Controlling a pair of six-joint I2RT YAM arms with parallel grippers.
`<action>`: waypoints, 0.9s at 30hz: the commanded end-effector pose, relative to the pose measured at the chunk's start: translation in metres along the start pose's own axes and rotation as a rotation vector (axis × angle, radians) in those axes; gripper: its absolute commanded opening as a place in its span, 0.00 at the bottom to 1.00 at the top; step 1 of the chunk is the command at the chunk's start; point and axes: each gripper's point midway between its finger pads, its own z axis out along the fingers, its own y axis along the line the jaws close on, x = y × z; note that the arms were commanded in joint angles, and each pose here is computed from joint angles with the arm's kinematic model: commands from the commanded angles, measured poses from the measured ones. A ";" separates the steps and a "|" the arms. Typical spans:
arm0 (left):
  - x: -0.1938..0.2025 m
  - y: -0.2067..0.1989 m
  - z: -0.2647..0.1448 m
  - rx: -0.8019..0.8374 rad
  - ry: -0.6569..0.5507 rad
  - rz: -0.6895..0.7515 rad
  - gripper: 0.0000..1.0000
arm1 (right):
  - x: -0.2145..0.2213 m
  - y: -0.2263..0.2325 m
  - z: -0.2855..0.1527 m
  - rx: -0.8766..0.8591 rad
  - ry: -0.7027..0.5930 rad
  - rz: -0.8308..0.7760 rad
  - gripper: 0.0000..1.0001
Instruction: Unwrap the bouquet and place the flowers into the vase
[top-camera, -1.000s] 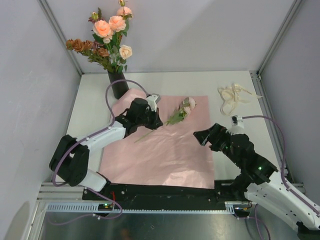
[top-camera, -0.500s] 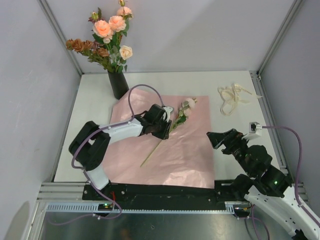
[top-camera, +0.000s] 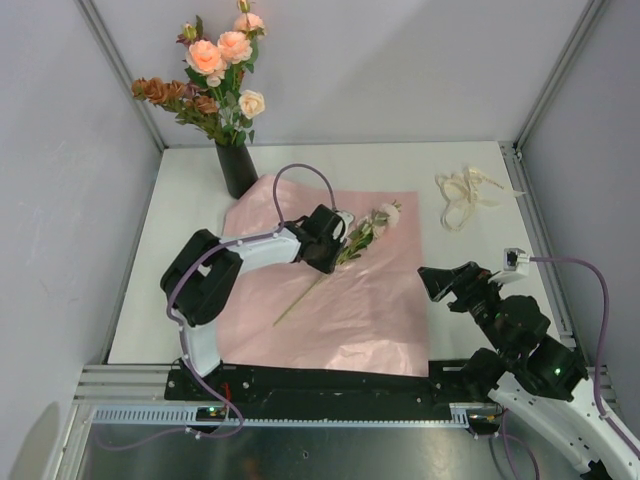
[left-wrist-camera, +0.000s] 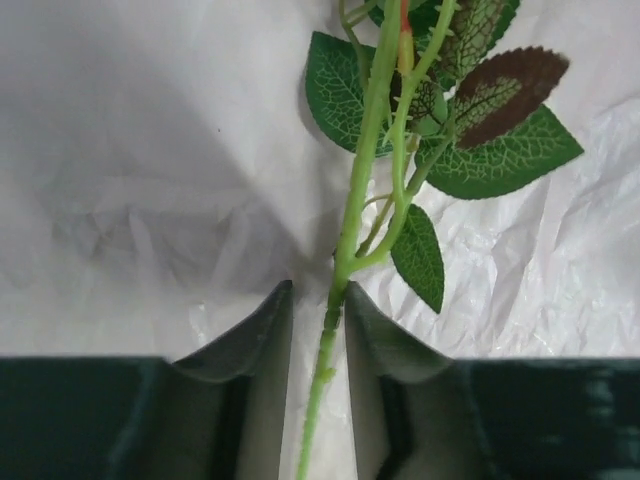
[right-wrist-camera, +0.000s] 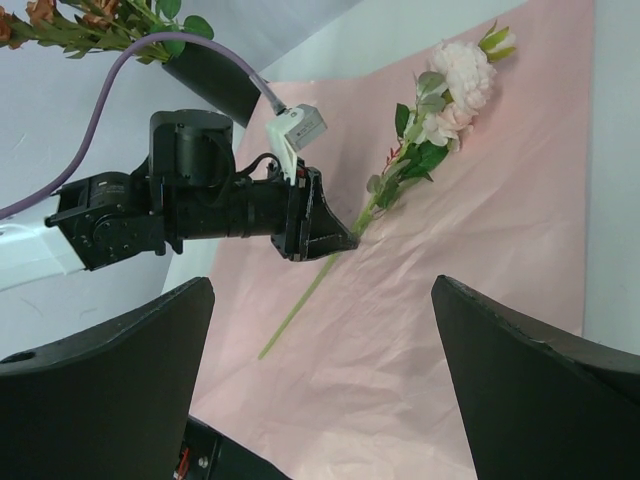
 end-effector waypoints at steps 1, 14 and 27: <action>-0.005 -0.002 -0.001 -0.019 0.000 0.061 0.20 | -0.013 0.002 -0.003 0.001 -0.045 -0.004 0.98; -0.109 -0.008 -0.176 0.010 -0.503 0.035 0.00 | -0.002 -0.004 0.006 0.038 -0.008 -0.033 0.98; -0.177 0.105 -0.410 -0.283 -1.188 -0.044 0.00 | 0.014 -0.012 0.016 0.052 0.037 -0.080 0.99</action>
